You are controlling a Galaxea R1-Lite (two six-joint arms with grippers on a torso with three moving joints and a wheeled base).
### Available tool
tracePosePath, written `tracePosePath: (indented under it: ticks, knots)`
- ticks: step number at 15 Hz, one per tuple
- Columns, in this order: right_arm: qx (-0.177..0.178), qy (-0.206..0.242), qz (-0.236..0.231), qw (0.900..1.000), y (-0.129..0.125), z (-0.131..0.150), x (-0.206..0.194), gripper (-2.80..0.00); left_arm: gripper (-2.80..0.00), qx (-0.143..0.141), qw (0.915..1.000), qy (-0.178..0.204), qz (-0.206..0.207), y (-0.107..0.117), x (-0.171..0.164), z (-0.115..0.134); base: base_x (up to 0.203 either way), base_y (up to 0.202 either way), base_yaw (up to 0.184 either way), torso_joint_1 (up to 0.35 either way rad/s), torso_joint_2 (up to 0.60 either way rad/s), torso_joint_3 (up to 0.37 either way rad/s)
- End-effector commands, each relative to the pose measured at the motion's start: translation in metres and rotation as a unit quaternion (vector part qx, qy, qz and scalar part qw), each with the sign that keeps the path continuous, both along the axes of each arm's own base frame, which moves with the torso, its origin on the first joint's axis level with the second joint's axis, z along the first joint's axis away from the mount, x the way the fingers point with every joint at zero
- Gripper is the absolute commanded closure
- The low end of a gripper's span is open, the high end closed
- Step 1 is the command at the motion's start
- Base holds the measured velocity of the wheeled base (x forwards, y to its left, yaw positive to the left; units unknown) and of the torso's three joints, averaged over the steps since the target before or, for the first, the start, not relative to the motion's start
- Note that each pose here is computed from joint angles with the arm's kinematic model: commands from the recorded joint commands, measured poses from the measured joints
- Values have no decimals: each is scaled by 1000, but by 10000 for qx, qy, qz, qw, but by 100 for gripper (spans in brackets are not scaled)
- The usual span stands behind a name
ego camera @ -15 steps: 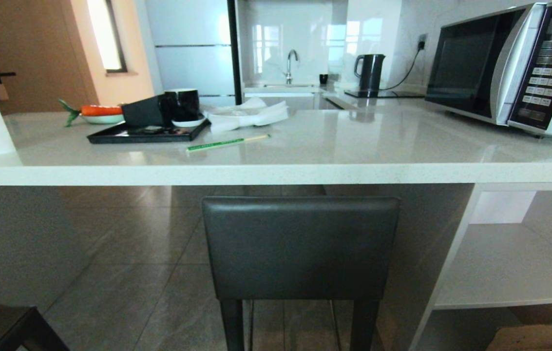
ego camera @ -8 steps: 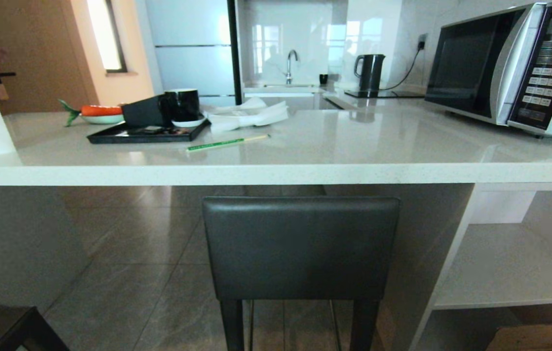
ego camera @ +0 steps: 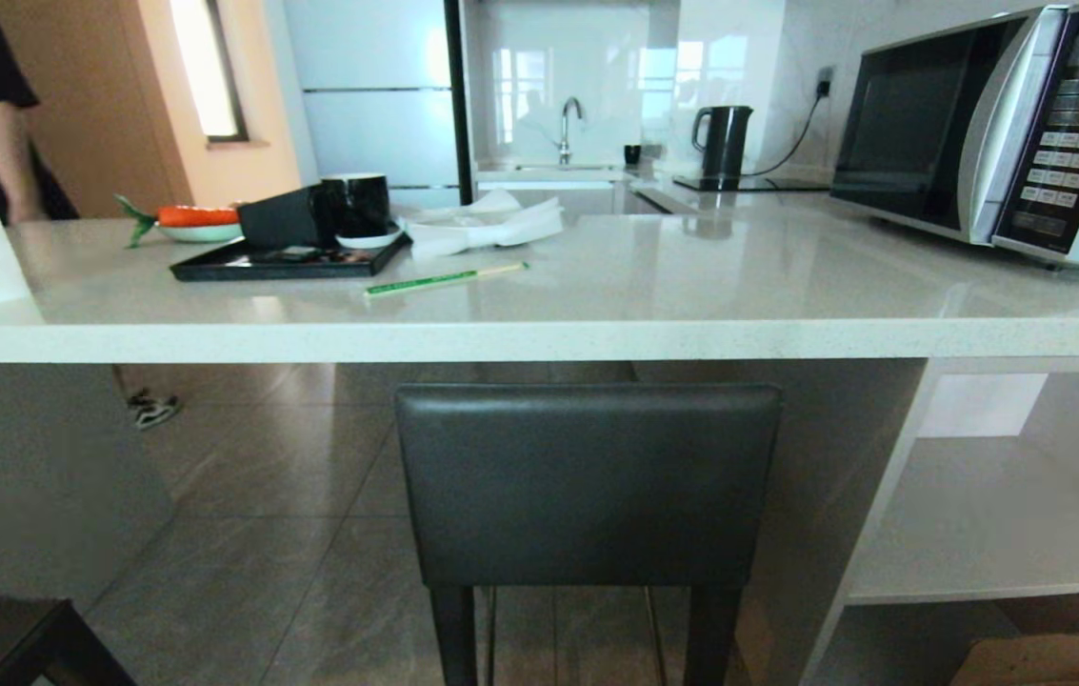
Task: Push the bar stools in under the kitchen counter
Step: Pull the gray chair out from under the dining table
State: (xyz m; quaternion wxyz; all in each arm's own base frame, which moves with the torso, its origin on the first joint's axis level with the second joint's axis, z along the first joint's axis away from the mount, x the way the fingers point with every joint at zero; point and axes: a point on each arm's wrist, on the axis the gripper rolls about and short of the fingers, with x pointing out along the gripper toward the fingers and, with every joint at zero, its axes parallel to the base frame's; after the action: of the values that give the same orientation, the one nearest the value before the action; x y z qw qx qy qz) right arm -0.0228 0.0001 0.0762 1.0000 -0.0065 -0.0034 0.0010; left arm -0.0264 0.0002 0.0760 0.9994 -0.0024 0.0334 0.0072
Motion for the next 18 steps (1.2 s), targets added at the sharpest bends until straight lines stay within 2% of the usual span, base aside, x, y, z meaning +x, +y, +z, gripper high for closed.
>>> tracePosePath:
  ticks: [1,11,13,15,16,18]
  knots:
    - [-4,42,5,10000,0,-3,1,-280,-280,-5,10000,11,-2,0,0,0,0,0,0,0,0,0]
    - [-27,34,12,10000,0,-2,1,-280,-280,11,10000,11,20,0,0,0,0,0,0,0,0,0]
    - [-71,70,20,9999,0,-3,0,-280,-280,124,9999,44,-3,0,0,0,0,0,0,0,0,0]
    - [-192,50,119,9997,0,-3,0,-280,-280,96,10000,25,-3,0,0,0,0,0,0,0,0,0]
    - [-396,21,186,9990,1,-2,0,-280,-280,102,9999,-76,-53,0,-2,6,0,0,0,0,0,0]
    - [-232,-220,415,9986,2,23,-4,-280,-280,68,9982,-363,-469,-2,-7,39,0,0,0,0,0,0]
